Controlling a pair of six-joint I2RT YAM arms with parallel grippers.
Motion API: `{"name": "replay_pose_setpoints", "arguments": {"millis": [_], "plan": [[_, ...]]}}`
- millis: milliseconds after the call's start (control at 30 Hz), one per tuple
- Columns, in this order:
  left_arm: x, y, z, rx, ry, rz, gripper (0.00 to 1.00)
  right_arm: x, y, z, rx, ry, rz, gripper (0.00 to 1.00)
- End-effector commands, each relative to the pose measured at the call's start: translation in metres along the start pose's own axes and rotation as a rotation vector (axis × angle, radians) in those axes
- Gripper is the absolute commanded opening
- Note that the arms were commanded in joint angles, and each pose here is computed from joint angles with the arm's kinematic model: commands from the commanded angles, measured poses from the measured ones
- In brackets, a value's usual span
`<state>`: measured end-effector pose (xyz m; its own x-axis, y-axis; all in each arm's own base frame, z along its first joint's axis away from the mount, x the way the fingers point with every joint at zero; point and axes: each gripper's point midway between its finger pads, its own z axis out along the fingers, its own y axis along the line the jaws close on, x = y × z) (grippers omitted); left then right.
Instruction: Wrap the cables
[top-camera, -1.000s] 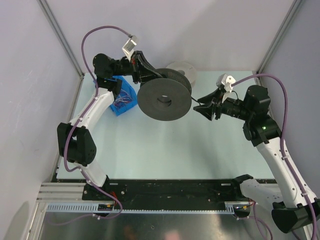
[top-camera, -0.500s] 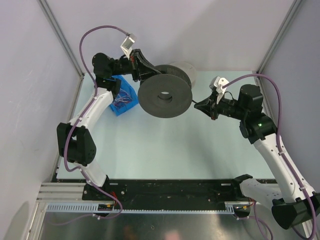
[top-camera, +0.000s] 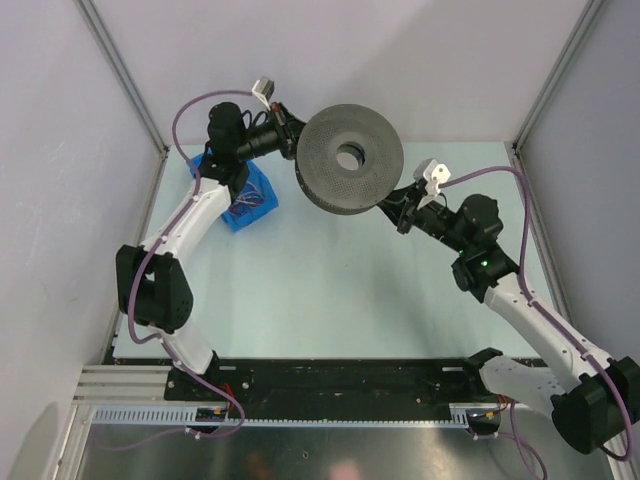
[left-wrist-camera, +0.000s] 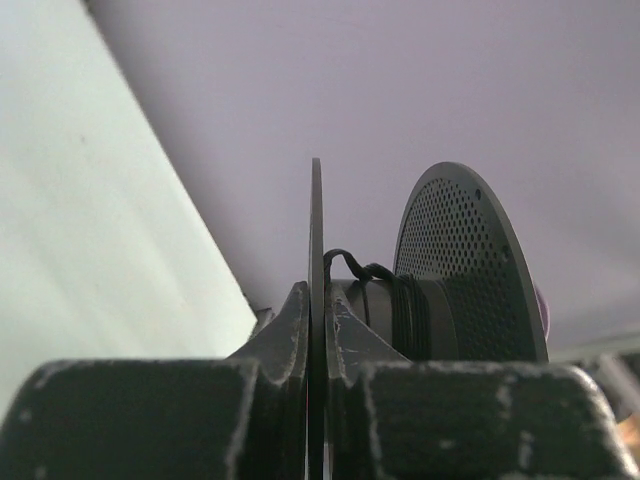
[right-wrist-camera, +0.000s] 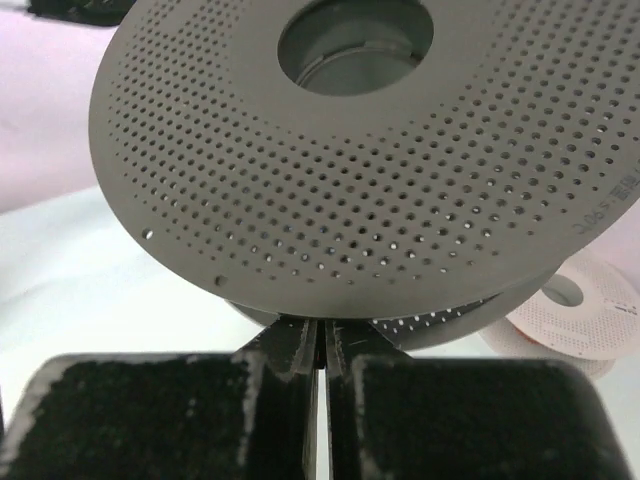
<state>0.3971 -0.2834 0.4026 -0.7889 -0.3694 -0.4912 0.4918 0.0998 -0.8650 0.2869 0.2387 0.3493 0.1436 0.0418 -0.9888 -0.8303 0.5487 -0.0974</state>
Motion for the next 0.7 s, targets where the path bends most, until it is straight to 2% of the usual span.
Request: {"name": "replay_pose_setpoints", "arguments": {"millis": [0, 100, 300, 533, 667], "plan": [[-0.039, -0.002, -0.011, -0.172, -0.282, -0.210, 0.00, -0.027, 0.002, 0.012, 0.089, -0.142, 0.054, 0.00], [-0.032, 0.011, -0.008, -0.228, -0.293, -0.267, 0.00, -0.032, 0.006, 0.018, 0.106, -0.170, 0.051, 0.00], [0.003, 0.029, 0.009, -0.277, -0.241, -0.315, 0.00, -0.027, 0.008, 0.032, 0.147, -0.184, -0.015, 0.00], [0.049, 0.064, 0.010, -0.334, -0.195, -0.272, 0.00, -0.003, -0.011, 0.028, 0.262, -0.115, -0.035, 0.00], [0.066, 0.073, 0.015, -0.333, -0.186, -0.219, 0.00, 0.018, -0.011, 0.029, 0.261, -0.065, -0.033, 0.00]]}}
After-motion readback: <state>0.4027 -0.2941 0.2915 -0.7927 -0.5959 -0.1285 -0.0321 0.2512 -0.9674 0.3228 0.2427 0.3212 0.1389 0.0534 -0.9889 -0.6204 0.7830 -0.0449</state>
